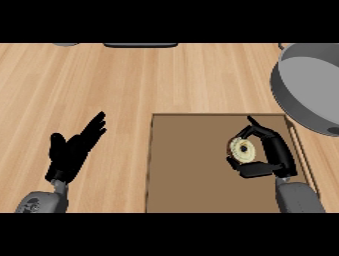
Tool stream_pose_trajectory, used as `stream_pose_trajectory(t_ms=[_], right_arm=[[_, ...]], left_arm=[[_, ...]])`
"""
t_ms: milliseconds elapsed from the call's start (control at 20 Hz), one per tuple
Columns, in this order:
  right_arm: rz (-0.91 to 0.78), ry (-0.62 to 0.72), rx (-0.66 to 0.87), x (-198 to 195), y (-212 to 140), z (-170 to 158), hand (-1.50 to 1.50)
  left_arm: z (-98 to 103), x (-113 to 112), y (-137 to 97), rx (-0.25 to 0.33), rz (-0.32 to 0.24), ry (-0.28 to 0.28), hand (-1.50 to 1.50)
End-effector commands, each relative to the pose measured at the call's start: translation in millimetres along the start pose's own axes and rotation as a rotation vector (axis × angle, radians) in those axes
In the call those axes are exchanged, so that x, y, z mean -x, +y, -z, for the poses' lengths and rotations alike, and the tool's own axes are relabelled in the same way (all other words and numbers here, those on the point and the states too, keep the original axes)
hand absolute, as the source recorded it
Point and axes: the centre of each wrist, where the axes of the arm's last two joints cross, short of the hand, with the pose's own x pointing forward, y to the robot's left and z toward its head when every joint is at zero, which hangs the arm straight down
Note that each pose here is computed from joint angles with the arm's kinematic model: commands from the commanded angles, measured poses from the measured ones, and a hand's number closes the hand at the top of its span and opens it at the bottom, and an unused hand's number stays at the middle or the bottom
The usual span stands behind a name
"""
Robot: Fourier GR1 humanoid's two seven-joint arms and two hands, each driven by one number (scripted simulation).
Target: Pick the cupcake from the tray and place it in the pot
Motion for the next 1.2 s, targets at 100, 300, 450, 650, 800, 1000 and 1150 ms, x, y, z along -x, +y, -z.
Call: stream_pose_trajectory(t_ms=[100,300,450,650,800,1000,1150], right_arm=[[-0.152,0.159,0.656,23.9,-124.2,-93.3,1.5],[-0.177,0.119,0.871,7.9,-161.8,-120.8,1.5],[-0.288,0.18,0.93,8.1,-167.3,-159.3,1.5],[-0.36,0.185,0.979,-18.8,-165.0,-167.8,1.5],[-0.452,0.171,1.015,-48.4,-184.4,-156.3,1.5],[-0.594,0.2,0.992,-77.7,-175.4,-143.8,1.5],[-0.606,0.207,1.0,-121.5,-171.2,-134.8,1.5]], left_arm=[[-14.9,17.3,16.3,-0.097,-0.023,0.049,0.0],[-13.0,5.8,12.9,-0.057,-0.01,0.012,0.0],[-8.8,13.6,-1.5,-0.026,0.0,0.029,0.0],[-8.6,-5.0,-2.5,0.001,0.001,0.011,0.0],[-7.4,-5.8,-0.9,-0.005,0.003,0.013,0.0],[8.8,-2.2,-2.2,0.017,0.019,0.013,0.0],[7.9,-15.5,-14.7,-0.004,0.008,0.011,0.0]])
